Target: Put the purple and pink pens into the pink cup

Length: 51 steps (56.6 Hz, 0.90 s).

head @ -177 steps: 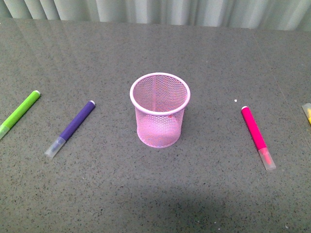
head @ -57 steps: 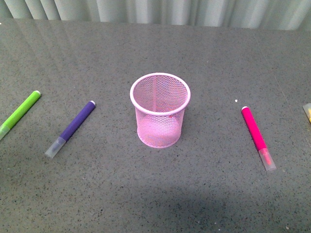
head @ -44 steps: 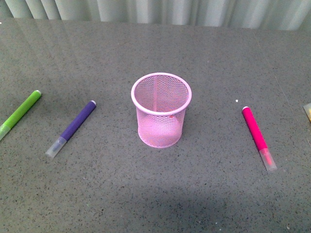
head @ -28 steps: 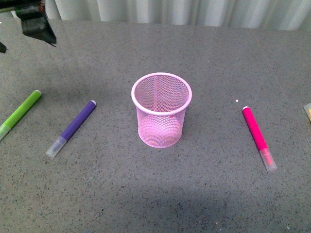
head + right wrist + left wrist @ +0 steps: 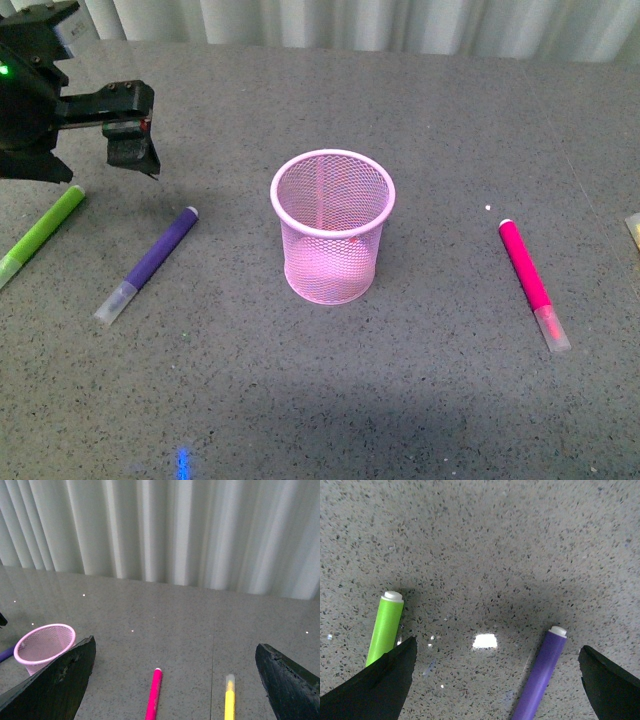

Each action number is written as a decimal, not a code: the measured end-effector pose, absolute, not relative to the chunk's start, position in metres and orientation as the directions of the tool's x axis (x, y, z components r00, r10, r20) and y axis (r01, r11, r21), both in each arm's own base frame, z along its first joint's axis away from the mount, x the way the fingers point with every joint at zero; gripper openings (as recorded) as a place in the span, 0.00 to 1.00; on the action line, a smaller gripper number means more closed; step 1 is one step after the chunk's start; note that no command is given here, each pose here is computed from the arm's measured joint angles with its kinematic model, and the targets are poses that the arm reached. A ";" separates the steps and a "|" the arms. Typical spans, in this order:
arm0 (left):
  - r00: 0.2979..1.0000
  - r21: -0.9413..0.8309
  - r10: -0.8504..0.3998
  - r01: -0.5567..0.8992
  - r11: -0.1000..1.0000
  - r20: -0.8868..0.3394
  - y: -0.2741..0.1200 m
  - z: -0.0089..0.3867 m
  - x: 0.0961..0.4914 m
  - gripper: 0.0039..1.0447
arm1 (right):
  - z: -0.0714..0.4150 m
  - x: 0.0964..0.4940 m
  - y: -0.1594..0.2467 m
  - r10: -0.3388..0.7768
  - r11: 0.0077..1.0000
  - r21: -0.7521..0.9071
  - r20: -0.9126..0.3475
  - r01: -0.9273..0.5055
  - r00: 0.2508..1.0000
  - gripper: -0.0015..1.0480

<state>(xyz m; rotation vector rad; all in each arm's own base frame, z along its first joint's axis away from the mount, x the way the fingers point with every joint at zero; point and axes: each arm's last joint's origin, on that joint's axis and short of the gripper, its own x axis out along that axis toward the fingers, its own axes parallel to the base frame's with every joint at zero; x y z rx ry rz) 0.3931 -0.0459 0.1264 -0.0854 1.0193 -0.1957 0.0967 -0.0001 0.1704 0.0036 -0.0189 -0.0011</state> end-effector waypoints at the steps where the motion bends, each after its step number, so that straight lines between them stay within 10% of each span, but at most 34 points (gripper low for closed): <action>1: 0.504 -0.161 -0.202 0.126 0.979 -0.840 -0.047 0.124 0.394 0.93 | 0.170 0.097 0.000 -0.002 1.000 0.004 0.019 0.001 1.000 0.93; 51: 0.409 -0.163 -0.257 0.251 0.954 -0.876 -0.096 0.090 0.405 0.93 | 0.170 0.097 0.000 -0.001 1.000 0.003 0.019 0.001 1.000 0.93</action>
